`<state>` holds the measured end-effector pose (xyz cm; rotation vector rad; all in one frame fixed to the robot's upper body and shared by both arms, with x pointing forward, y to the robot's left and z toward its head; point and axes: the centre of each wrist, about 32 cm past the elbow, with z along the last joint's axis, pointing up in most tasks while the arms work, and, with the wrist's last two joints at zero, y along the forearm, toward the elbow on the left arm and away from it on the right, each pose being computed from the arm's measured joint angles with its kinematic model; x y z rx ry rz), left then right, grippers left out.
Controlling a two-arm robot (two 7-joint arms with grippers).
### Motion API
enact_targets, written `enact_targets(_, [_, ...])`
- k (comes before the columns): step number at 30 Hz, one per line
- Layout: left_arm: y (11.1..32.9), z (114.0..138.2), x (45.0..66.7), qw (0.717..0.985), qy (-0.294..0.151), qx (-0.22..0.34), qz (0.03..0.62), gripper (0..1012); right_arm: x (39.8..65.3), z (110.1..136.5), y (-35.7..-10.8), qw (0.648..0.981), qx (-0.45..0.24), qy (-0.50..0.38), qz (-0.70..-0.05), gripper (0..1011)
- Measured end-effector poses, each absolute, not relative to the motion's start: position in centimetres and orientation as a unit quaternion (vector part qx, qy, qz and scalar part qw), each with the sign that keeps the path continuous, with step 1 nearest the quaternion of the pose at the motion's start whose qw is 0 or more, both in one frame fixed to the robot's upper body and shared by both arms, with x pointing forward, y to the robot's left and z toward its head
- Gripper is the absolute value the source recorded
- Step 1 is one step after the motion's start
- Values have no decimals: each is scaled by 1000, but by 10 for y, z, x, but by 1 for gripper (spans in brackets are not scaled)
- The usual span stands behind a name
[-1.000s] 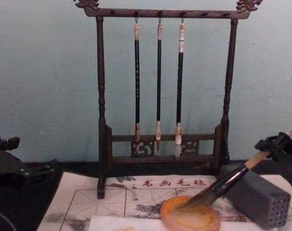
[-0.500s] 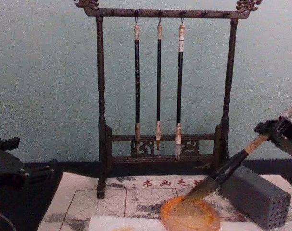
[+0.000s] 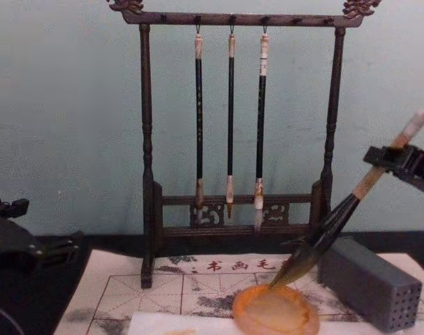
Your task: Pick up the brush from the inkstone, write on the paper, then place the brush back to its original position.
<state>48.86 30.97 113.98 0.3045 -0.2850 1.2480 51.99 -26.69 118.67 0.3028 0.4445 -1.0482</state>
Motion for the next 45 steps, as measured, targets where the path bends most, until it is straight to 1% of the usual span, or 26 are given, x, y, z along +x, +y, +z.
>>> enact_targets(9, [310,1140,489,791,-132,141,580,1001,499,1192,-273,866,116,133,-468,182])
enact_targets(16, [310,1140,489,791,-132,142,580,1001,480,1194,-282,879,97,80,-461,182])
enact_targets(24, [310,1140,489,791,-132,141,580,1001,454,1197,-299,884,88,39,-458,182])
enact_targets(25, [310,1140,489,791,-132,141,580,1001,454,1197,-299,884,88,39,-458,182])
enact_targets(35, [310,1140,489,791,-132,142,580,1001,422,1196,-317,883,74,10,-463,182])
enact_targets(45, [310,1140,489,791,-132,141,580,1001,403,1194,-331,886,46,-17,-460,182])
